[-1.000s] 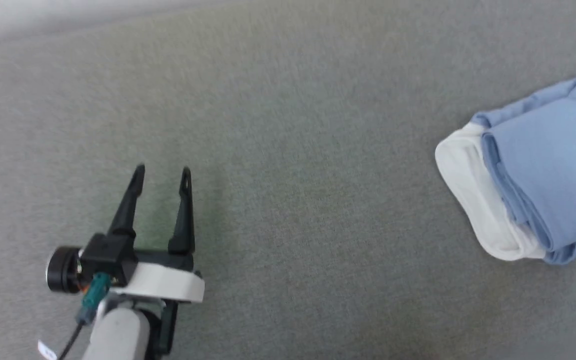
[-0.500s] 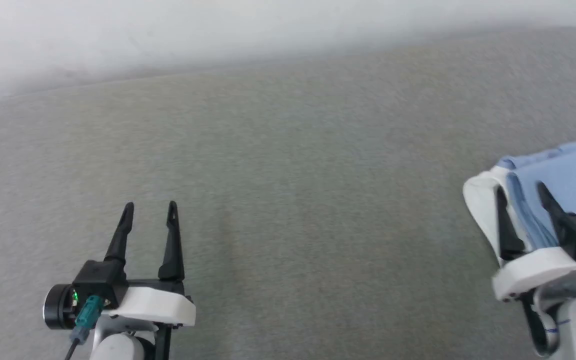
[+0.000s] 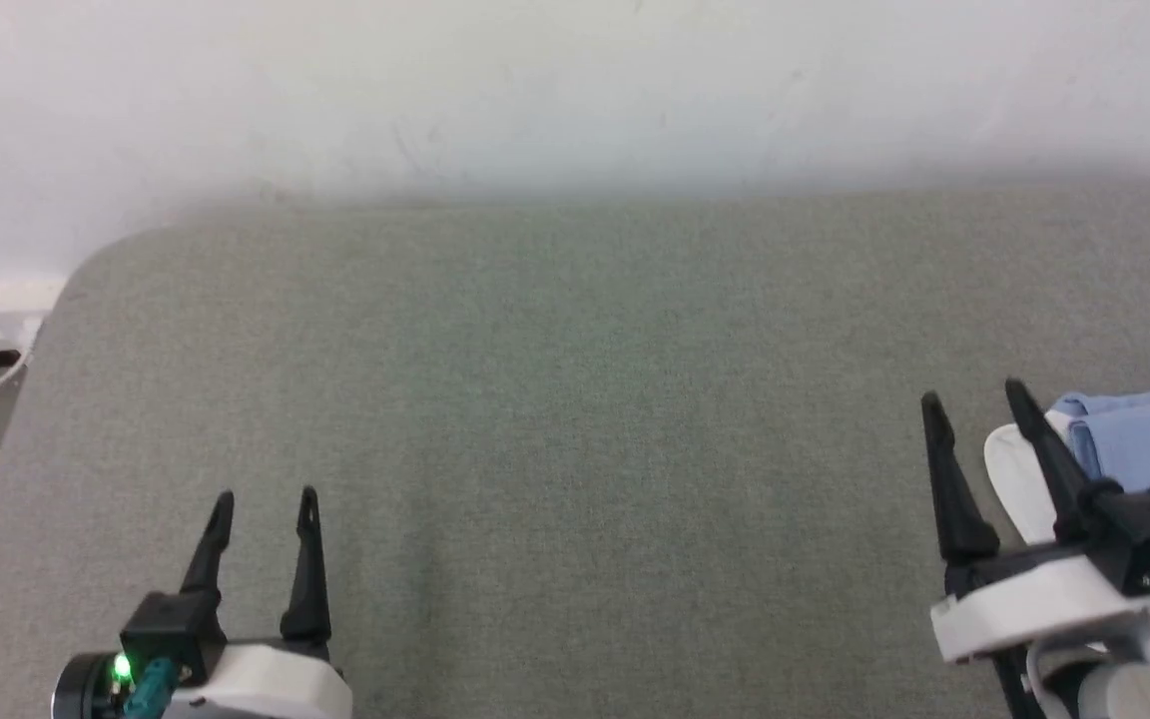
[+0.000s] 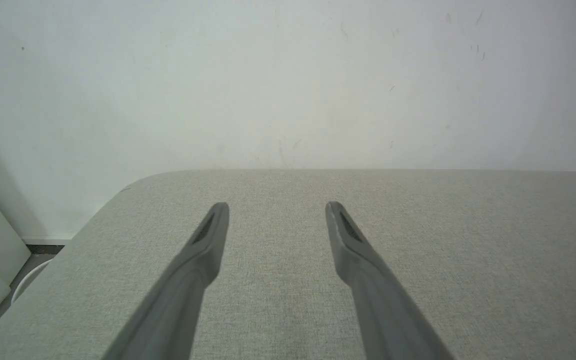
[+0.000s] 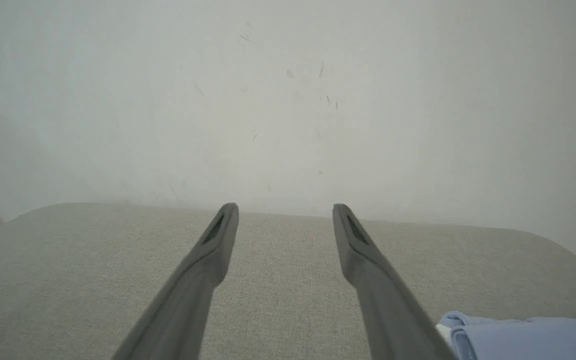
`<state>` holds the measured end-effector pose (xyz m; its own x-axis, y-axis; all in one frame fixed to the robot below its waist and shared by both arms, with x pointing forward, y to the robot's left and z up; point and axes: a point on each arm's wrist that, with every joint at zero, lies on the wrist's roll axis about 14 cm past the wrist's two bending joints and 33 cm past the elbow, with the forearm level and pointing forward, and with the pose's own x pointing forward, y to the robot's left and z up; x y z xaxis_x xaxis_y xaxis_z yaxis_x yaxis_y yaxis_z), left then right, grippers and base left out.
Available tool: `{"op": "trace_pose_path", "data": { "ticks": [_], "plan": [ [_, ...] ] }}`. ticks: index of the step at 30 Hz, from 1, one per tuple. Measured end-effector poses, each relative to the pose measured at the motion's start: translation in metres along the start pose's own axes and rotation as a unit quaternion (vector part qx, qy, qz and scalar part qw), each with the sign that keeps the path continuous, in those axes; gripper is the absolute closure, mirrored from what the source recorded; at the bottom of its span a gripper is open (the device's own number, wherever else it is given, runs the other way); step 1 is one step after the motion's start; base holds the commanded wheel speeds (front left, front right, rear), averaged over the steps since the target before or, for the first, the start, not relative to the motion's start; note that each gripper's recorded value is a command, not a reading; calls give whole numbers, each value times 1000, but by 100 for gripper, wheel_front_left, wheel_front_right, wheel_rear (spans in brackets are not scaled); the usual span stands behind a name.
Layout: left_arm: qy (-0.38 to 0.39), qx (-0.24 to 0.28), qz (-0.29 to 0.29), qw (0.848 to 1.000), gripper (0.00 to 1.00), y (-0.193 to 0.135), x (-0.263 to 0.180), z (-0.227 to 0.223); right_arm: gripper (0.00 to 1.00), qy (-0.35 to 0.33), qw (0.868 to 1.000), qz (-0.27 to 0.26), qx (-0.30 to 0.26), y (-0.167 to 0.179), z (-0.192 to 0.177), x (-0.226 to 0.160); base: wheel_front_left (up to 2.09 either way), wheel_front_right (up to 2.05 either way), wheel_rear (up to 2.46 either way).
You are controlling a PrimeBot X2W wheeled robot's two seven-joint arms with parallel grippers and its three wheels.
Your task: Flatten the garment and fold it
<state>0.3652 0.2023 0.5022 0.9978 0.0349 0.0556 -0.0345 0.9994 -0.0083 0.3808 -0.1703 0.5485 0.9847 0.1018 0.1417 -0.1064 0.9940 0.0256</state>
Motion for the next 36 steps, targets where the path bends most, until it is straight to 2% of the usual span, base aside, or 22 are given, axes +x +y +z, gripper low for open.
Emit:
{"op": "trace_pose_path", "data": {
  "ticks": [6,14,15,36],
  "plan": [
    [-4,-2,-3,1000,0,-1,-14,4,0,21,1000,3,23,6,-10,-19,0,0,0],
    [-10,-1,-4,1000,0,-3,-15,8,0,33,999,12,32,13,-19,-20,0,0,0],
    [-10,0,-5,1000,100,-3,-15,8,100,34,999,12,32,13,-19,-20,0,0,0],
    [4,1,-8,1000,100,-7,-15,5,100,42,999,12,25,12,-21,-21,0,0,0]
  ]
}}
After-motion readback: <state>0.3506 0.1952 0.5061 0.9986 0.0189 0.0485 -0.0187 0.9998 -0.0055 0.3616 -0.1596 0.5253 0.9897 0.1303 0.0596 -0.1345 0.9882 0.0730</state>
